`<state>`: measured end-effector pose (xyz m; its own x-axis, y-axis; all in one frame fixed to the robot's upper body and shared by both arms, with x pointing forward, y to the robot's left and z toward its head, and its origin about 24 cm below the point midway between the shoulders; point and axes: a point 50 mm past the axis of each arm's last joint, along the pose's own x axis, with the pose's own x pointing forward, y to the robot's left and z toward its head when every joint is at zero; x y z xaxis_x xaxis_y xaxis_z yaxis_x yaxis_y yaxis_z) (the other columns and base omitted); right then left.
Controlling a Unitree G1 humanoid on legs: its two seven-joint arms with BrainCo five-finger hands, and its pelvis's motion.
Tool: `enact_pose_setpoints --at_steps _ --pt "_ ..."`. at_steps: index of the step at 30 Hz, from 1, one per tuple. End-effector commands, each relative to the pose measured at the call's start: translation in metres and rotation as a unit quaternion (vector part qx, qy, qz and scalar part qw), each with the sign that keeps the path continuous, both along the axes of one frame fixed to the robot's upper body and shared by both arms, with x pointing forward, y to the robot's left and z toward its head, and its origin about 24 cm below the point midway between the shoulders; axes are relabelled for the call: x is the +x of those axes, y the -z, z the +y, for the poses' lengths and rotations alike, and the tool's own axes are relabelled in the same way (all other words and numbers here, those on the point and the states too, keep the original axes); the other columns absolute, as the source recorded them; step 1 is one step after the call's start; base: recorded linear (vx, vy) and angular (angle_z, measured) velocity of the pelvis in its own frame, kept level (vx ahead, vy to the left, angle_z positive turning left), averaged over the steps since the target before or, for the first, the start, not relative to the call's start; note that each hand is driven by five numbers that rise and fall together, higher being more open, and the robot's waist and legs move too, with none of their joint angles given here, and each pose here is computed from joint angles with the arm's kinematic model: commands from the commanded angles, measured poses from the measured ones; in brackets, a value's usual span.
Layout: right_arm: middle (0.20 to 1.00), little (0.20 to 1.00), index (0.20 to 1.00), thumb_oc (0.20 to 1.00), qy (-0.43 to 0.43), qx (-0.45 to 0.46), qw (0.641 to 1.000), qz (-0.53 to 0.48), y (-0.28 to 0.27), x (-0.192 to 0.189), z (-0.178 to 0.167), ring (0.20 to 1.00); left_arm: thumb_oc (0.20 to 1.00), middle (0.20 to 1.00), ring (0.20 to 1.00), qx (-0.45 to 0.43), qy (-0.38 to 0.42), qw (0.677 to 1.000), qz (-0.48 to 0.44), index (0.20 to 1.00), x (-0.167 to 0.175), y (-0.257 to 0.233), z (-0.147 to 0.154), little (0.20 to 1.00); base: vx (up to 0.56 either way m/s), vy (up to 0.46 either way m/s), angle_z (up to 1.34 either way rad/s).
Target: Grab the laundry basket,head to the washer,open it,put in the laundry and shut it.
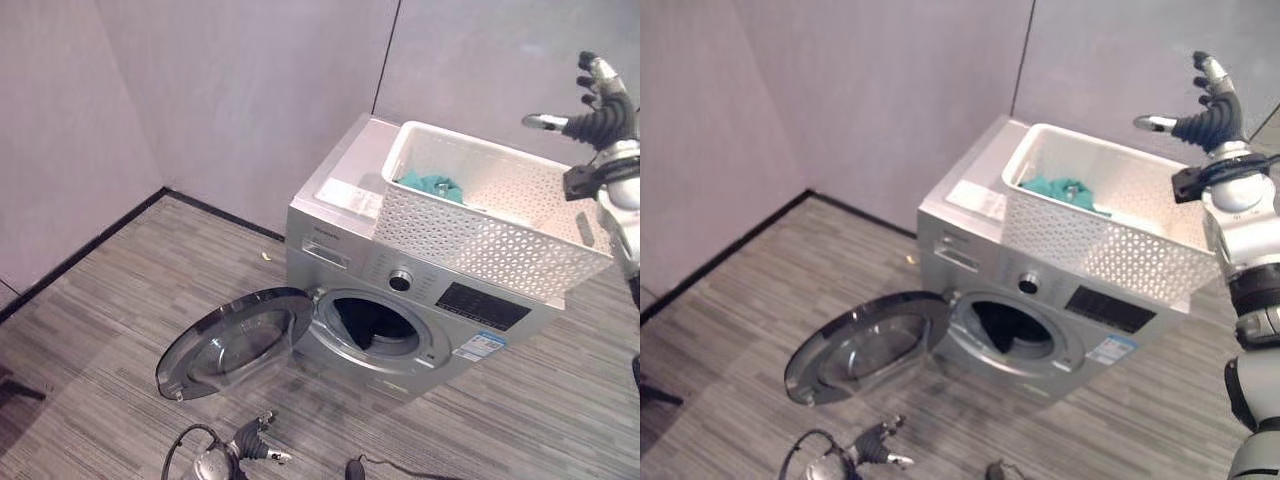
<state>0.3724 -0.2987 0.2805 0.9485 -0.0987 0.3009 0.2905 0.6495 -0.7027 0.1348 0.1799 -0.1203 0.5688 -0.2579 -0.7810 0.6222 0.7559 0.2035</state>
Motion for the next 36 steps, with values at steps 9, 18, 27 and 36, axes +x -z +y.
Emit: enact_pose_setpoints --at_steps 9,18,27,36 --pt "1.000 1.000 1.000 1.000 0.090 -0.152 0.982 0.067 -0.043 0.010 -0.009 1.000 1.000 1.000 1.000 -0.021 0.036 0.999 -0.031 1.000 0.015 -0.016 0.003 1.000 -0.01 -0.026 0.14" --pt "1.000 1.000 1.000 1.000 0.138 -0.209 0.959 0.128 -0.044 0.010 -0.020 1.000 1.000 1.000 1.000 -0.011 0.041 0.999 -0.034 1.000 0.020 -0.020 0.011 1.000 -0.01 -0.021 0.08" --pt "1.000 1.000 1.000 1.000 0.175 -0.244 0.940 0.159 -0.048 0.005 -0.030 1.000 1.000 1.000 1.000 -0.007 0.034 0.998 -0.047 1.000 0.027 -0.026 0.016 1.000 -0.03 -0.018 0.09" --pt "1.000 1.000 1.000 1.000 0.195 -0.245 0.932 0.183 -0.046 0.003 -0.037 1.000 1.000 1.000 1.000 -0.010 0.023 0.998 -0.065 1.000 0.038 -0.034 0.019 1.000 -0.04 -0.032 0.08"
